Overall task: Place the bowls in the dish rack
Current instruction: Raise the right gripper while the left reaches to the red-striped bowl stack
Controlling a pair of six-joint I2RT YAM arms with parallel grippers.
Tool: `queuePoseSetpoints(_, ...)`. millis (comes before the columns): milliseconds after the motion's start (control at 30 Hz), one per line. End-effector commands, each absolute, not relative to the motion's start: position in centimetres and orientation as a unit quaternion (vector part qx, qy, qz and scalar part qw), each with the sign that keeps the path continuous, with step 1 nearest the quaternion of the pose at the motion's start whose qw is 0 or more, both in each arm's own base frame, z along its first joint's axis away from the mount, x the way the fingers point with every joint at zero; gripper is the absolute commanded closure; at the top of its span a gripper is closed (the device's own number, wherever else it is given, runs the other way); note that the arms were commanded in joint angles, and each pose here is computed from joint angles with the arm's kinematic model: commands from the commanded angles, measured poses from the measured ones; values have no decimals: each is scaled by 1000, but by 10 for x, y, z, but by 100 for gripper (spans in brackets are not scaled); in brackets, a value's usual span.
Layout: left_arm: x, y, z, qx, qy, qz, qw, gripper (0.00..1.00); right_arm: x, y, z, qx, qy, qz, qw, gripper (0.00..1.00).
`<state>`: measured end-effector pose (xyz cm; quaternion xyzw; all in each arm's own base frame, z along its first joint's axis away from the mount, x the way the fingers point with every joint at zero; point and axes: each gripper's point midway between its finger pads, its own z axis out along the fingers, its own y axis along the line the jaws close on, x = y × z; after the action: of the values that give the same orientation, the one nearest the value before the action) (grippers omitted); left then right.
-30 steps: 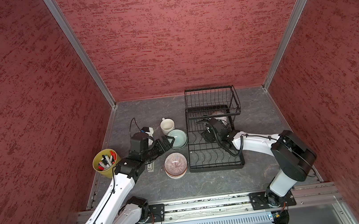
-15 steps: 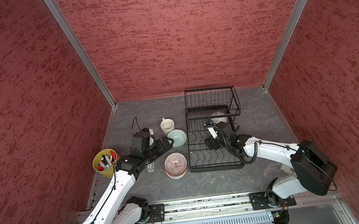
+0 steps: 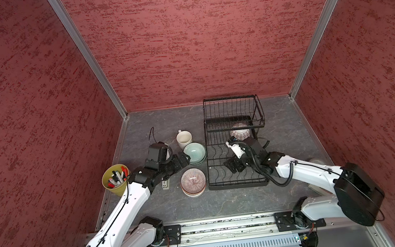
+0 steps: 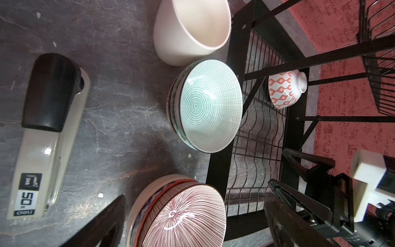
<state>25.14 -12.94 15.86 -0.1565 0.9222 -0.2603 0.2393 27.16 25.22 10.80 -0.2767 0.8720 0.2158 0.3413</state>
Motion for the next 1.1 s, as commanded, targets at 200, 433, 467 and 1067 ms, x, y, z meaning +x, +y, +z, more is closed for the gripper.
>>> queuePoseSetpoints(200,240,-130,151,-130,945,-213,211,1,245,264,113,-279,868,283,298,15)
queuePoseSetpoints(433,224,-122,141,-117,963,-153,191,3,226,271,146,-280,843,341,307,16)
queuePoseSetpoints(467,222,-121,140,-116,964,-148,190,3,223,272,154,-281,837,351,312,16)
queuePoseSetpoints(1067,232,-136,123,-22,980,-96,171,26,223,268,250,-245,776,408,415,16)
